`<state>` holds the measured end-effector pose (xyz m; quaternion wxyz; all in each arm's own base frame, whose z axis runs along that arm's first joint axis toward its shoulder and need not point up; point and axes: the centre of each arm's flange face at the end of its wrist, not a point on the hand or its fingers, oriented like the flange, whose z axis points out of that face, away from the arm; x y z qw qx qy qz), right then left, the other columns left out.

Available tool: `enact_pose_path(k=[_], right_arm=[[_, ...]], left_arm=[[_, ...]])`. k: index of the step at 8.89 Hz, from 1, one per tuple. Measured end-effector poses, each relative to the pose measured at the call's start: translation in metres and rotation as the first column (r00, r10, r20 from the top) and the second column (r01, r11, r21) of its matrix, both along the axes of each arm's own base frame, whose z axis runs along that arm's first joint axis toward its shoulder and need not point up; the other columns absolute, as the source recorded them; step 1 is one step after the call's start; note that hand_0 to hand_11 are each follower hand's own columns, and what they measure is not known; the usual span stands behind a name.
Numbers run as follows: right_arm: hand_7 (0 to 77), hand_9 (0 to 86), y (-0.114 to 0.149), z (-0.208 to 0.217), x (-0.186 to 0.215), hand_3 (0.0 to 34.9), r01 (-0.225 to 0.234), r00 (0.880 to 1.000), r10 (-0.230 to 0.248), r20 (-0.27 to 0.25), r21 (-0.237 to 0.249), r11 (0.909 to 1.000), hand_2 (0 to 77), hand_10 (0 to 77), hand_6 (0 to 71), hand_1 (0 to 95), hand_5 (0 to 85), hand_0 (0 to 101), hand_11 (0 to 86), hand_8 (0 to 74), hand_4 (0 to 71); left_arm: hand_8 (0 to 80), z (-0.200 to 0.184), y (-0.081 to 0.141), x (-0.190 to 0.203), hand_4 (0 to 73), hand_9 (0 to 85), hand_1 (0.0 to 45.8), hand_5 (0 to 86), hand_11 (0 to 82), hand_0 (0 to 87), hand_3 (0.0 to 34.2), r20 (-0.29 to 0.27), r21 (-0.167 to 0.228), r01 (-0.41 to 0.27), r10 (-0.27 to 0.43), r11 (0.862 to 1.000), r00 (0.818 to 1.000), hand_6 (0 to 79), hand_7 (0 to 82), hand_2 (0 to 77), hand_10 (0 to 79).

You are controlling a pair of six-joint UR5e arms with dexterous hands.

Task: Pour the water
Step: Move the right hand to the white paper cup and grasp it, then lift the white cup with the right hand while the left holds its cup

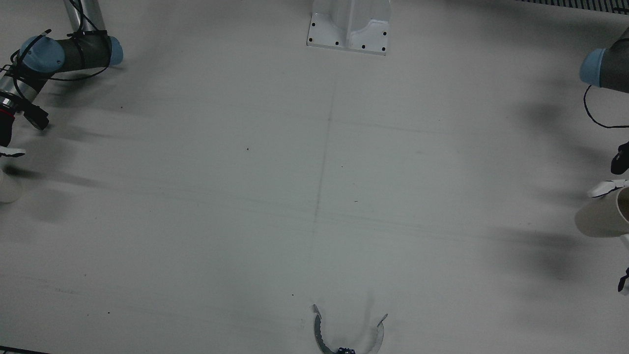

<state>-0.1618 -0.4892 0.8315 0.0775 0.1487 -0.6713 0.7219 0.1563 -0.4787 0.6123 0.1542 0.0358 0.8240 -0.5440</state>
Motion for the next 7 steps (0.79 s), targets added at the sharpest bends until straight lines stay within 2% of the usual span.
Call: enact_pose_path(k=[2,5,7], right_arm=[[1.1,1.1,0.017,0.011,0.006,0.0,-0.019,0.999,0.020,0.030,-0.011,0.9998,0.5,1.1,0.5,4.9,0.5,45,3.3,6.0,7.6],[1.1,1.1,0.034,0.024,0.023,0.1,-0.043,0.998,0.044,0.047,-0.028,0.9987,0.5,1.1,0.5,4.9,0.5,46,3.3,6.0,7.6],[1.1,0.5,0.036,0.026,0.024,0.2,-0.046,0.997,0.048,0.054,-0.034,0.9984,0.5,2.2,0.5,12.5,1.1,48,4.4,7.1,9.8]], left_arm=[[0.0,0.003,0.003,-0.001,10.4,1.1,14.7,69.3,10.9,40.8,0.0,-0.004,0.001,-0.002,0.002,1.000,1.000,4.9,11.4,33.3,6.0],[0.0,0.003,0.002,-0.002,10.4,1.1,14.7,69.3,10.9,40.8,0.0,-0.004,0.002,0.000,0.000,1.000,1.000,4.9,11.4,33.3,6.0],[0.0,0.003,0.002,-0.003,10.9,1.1,14.7,69.3,11.4,40.8,0.0,-0.006,0.003,0.001,-0.001,1.000,1.000,4.9,11.4,33.3,6.0]])
